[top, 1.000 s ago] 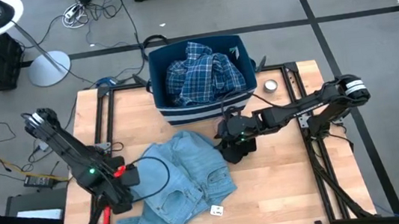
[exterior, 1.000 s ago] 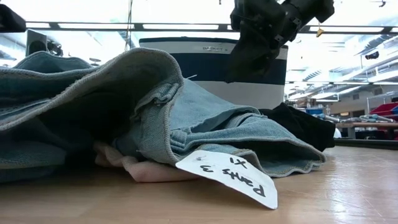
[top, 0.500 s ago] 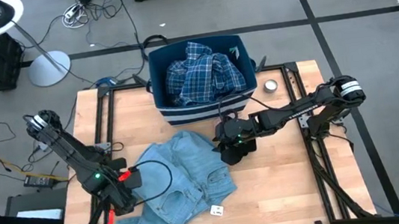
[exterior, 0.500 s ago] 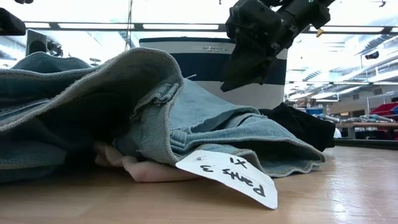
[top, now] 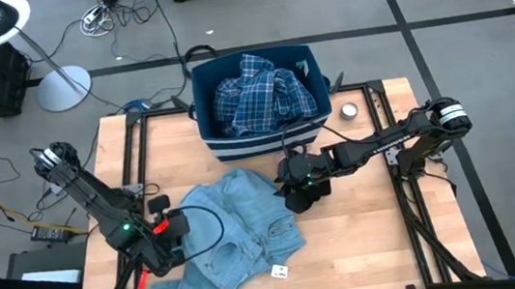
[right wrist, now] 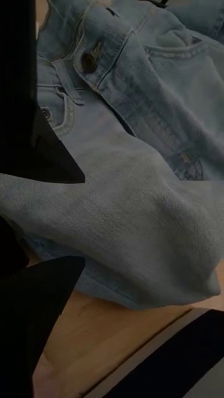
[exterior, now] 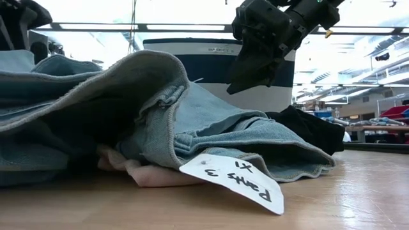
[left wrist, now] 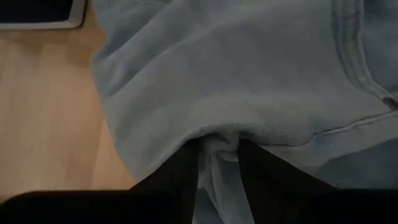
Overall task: Sort clothes
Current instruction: Put the light blue pants into the blue organizer bin
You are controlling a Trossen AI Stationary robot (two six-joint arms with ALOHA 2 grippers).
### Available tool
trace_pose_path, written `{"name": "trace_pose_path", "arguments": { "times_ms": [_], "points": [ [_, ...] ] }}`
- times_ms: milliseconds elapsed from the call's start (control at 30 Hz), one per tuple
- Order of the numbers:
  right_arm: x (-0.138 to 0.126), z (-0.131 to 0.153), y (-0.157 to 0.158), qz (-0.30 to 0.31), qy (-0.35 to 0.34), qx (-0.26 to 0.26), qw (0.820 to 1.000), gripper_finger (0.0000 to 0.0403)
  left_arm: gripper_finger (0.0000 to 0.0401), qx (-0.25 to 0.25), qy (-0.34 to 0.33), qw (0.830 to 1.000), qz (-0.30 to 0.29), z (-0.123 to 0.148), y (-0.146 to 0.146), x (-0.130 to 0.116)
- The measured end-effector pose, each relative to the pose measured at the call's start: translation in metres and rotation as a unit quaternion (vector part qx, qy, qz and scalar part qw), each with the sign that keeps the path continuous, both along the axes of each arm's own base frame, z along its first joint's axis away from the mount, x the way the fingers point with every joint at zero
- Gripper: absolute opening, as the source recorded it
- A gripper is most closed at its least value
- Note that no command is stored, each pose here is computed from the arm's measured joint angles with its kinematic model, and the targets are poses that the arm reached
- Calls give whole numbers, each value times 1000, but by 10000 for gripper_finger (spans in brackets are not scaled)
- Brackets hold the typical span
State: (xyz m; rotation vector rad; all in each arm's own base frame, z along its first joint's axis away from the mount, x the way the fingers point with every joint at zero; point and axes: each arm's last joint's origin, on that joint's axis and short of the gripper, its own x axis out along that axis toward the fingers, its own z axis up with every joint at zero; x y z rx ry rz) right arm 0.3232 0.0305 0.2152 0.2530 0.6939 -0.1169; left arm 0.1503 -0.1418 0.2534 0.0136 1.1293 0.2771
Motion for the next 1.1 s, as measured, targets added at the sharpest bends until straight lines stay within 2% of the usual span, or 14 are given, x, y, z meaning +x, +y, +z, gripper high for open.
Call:
{"name": "trace_pose_path", "arguments": {
  "times_ms": [133,433,600,833,1000,1100],
  "points": [
    [0,0,0,0,0,0,1000,202,119,-12,20,1000,19,4,2,-4],
    [-1,-1,0,-9,6,9,1000,200,119,-36,69,995,56,43,1,-19],
    [-2,-2,0,-9,14,9,1000,200,119,-70,75,991,80,42,-9,-30],
    [-2,-2,0,-9,13,10,1000,199,111,-108,45,990,77,7,-25,-36],
    [-2,-2,0,-9,13,10,1000,197,83,-119,22,990,75,-26,-24,-31],
    [-2,-2,0,-9,13,10,1000,197,58,-135,-9,988,71,-35,-23,-20]
  ]
}}
